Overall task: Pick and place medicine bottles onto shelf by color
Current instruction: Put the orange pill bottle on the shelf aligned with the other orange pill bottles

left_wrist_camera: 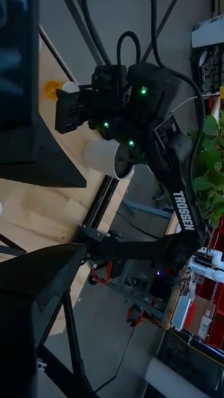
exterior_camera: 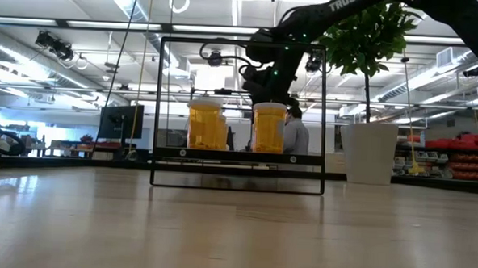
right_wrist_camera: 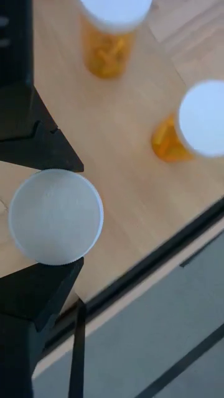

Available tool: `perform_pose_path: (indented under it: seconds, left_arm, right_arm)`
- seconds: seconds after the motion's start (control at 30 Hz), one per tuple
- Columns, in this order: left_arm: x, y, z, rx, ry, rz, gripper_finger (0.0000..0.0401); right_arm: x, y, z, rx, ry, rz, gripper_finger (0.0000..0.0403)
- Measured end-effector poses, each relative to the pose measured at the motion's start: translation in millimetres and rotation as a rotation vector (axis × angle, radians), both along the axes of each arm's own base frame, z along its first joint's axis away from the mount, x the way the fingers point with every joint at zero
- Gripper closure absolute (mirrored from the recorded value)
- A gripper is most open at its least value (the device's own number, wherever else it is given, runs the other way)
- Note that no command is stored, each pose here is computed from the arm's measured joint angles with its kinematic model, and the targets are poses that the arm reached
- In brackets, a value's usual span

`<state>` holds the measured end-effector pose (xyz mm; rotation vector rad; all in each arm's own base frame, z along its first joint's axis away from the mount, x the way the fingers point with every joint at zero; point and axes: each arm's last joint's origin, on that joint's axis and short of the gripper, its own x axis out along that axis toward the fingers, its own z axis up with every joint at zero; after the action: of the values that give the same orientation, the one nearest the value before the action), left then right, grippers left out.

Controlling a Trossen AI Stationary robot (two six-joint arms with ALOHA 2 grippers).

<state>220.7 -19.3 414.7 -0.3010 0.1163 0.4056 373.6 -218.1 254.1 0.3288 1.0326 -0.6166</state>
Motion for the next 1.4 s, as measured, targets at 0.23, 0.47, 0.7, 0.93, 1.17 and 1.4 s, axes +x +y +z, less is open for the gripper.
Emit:
perform_pose_path:
  seconds: [0.23, 0.47, 0.7, 0.93, 1.17, 1.4]
  left_arm:
    - [0.0, 0.0, 0.0, 0.0, 0.0, 0.0, 0.0239]
    - [0.0, 0.0, 0.0, -0.005, -0.002, 0.001, 0.0239]
    - [0.0, 0.0, 0.0, -0.006, -0.003, 0.001, 0.0239]
    - [0.1, -0.1, 0.0, -0.007, -0.004, 0.001, 0.0239]
    - [0.1, -0.5, 0.0, -0.014, -0.006, 0.0, 0.0239]
    - [0.1, -0.5, -0.1, -0.024, -0.009, 0.002, 0.0239]
  right_arm:
    - [-4.7, -9.5, -0.9, -0.018, -0.001, -0.019, 0.017]
    - [-3.2, -9.7, -0.1, -0.025, -0.016, -0.018, 0.017]
    - [-2.0, -8.4, 0.0, -0.027, -0.019, -0.014, 0.017]
    - [3.4, -9.1, -16.0, 0.01, 0.004, -0.014, 0.017]
    - [12.1, 2.9, -20.3, 0.016, 0.013, 0.018, 0.017]
    - [10.3, 1.2, -20.7, 0.01, 0.028, 0.014, 0.017]
